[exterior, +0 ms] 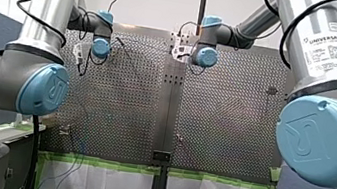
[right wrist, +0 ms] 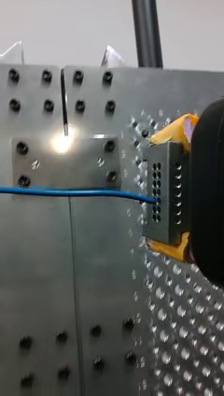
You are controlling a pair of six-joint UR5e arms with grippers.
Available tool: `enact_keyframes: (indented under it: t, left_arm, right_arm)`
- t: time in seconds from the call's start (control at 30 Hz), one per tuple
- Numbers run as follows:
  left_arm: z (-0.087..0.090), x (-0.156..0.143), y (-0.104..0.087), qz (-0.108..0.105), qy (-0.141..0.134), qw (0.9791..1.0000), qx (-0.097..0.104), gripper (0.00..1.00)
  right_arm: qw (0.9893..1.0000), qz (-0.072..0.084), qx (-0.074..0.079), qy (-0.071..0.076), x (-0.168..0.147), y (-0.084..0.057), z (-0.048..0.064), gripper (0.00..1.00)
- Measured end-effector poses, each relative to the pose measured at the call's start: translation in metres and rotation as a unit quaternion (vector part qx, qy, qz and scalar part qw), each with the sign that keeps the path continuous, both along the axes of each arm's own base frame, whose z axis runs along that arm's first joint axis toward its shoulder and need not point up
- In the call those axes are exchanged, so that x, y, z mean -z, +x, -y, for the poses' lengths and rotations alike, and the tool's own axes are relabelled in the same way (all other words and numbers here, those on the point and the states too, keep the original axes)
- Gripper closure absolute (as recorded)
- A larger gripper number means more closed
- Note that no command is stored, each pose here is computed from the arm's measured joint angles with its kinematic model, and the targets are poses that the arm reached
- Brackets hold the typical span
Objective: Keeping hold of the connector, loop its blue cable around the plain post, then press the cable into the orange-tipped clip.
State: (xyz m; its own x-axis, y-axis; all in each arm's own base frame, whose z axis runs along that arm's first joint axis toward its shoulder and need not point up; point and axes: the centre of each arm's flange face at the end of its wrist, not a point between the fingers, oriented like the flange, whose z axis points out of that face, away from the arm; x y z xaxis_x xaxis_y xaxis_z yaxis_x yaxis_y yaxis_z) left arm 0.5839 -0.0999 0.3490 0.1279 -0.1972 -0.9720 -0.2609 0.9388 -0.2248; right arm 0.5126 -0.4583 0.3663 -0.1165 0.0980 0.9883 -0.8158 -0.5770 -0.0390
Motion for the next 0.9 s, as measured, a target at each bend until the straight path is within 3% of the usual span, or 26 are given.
enact_keyframes:
  t: [0.2,0.27,0.4,0.47,0.5,0.57,0.83,0.9]
  left_arm:
    - [0.0,0.015,-0.002,0.009,-0.02,0.9997,0.012,1.0]
    - [0.001,0.016,-0.002,0.017,-0.027,0.9993,0.019,0.83]
    - [0.003,0.016,0.0,0.031,-0.045,0.9977,0.039,0.71]
    - [0.004,0.017,0.0,0.036,-0.053,0.9968,0.047,0.55]
    - [0.003,0.018,0.0,0.038,-0.059,0.9962,0.051,0.55]
    - [0.002,0.021,0.0,0.041,-0.066,0.9956,0.053,0.43]
    - [0.0,0.027,-0.003,0.04,-0.075,0.9951,0.05,0.2]
    - [0.0,0.027,-0.003,0.04,-0.075,0.9951,0.05,0.2]
  right_arm:
    - [0.9999,-0.008,-0.003,0.01,0.015,0.005,0.0,1.0]
    - [0.9999,-0.011,-0.004,0.013,0.021,0.007,-0.001,1.0]
    - [0.9996,-0.017,-0.008,0.02,0.033,0.011,-0.002,1.0]
    - [0.9994,-0.021,-0.011,0.024,0.04,0.014,-0.003,1.0]
    - [0.9993,-0.023,-0.012,0.027,0.045,0.016,-0.003,1.0]
    - [0.9991,-0.027,-0.014,0.031,0.052,0.018,-0.004,1.0]
    - [0.9977,-0.043,-0.018,0.05,0.086,0.028,-0.006,1.0]
    - [0.9973,-0.047,-0.019,0.054,0.094,0.031,-0.007,1.0]
